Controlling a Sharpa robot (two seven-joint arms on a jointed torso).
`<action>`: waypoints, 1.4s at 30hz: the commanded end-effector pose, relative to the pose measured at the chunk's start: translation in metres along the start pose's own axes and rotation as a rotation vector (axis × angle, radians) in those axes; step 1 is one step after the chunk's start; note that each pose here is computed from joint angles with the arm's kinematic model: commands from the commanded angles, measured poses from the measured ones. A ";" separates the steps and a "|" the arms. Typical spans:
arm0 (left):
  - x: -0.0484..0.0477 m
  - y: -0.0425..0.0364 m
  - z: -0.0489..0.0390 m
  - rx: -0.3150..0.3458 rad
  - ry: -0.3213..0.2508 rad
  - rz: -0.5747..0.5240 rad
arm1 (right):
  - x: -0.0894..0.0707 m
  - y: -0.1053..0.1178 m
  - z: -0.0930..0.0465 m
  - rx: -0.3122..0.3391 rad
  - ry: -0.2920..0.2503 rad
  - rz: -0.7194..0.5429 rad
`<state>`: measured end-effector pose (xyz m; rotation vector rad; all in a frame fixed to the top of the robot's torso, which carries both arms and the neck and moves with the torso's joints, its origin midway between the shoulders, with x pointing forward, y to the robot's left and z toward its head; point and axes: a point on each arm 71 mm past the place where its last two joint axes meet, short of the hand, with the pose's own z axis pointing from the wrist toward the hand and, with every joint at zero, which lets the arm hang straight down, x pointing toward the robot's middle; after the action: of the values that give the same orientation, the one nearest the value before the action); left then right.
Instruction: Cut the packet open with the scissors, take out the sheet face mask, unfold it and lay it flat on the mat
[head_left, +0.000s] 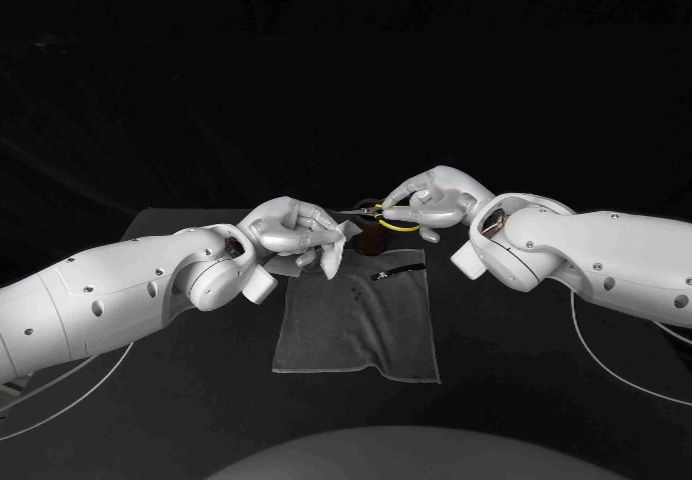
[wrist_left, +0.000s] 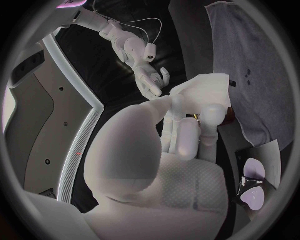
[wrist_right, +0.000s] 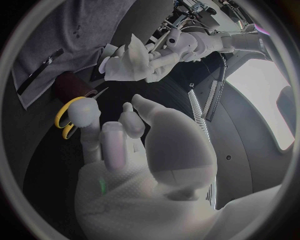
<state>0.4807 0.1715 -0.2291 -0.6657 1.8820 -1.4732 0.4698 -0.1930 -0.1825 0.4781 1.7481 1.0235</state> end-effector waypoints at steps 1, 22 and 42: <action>0.0028 -0.0026 0.0006 0.012 0.020 -0.032 | 0.000 0.001 0.000 0.003 -0.007 0.025; 0.0041 -0.0027 -0.0015 -0.014 -0.028 -0.109 | 0.036 0.003 -0.014 -0.048 0.000 0.019; 0.0049 -0.0023 -0.0011 -0.051 -0.117 -0.129 | 0.071 0.013 -0.008 -0.031 0.006 0.048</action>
<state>0.4758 0.1682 -0.2283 -0.8638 1.8386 -1.4533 0.4300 -0.1369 -0.2104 0.4898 1.7432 1.1176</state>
